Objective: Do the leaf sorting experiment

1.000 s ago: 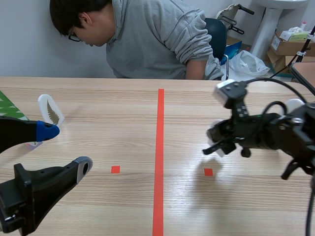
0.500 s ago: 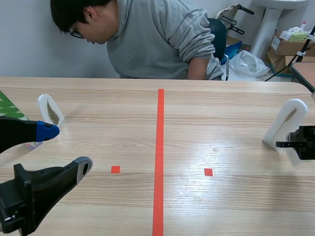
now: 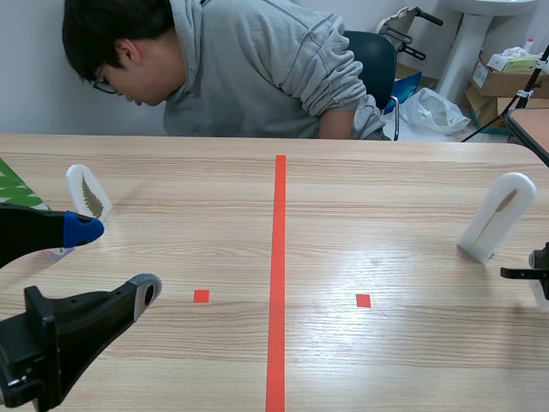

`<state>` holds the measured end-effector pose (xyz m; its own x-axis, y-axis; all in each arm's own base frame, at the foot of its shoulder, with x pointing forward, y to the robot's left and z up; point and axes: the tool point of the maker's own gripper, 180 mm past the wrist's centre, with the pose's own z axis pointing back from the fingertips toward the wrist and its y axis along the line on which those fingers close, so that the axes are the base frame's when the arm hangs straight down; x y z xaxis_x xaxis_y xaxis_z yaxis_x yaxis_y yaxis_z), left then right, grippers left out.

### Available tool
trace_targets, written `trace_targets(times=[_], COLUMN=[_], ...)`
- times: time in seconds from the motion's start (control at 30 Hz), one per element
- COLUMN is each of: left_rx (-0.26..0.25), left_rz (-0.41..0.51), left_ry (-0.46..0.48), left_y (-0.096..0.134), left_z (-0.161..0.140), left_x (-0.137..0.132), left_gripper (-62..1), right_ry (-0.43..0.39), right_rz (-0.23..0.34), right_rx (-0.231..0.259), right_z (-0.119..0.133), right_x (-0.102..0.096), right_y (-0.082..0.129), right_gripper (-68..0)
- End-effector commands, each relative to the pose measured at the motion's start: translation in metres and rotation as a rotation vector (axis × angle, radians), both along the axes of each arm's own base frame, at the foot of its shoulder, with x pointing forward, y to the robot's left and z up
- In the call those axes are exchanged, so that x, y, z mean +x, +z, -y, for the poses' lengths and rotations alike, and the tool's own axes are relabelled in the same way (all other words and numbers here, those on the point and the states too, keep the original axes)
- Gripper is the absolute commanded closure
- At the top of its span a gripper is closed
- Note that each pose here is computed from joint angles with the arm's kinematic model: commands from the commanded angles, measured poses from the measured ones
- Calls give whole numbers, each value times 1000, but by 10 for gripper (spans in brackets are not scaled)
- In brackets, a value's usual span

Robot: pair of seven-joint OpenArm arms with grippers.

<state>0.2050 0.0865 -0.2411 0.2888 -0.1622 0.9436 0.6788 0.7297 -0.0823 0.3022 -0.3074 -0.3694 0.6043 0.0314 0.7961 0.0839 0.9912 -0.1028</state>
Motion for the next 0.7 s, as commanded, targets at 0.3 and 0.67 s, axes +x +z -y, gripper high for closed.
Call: trace_targets(times=[0.3,0.67], left_rx=[-29,-29], left_rz=[13,13], left_ry=[7,7], left_y=[5,5], left_z=[1,1], left_x=[1,1], left_gripper=[-587,-587], right_ry=[30,64], right_rz=[21,11], right_rx=[83,117], right_z=[-7,-26], right_x=[20,26], right_y=[-9,-19], right_gripper=[-22,-114])
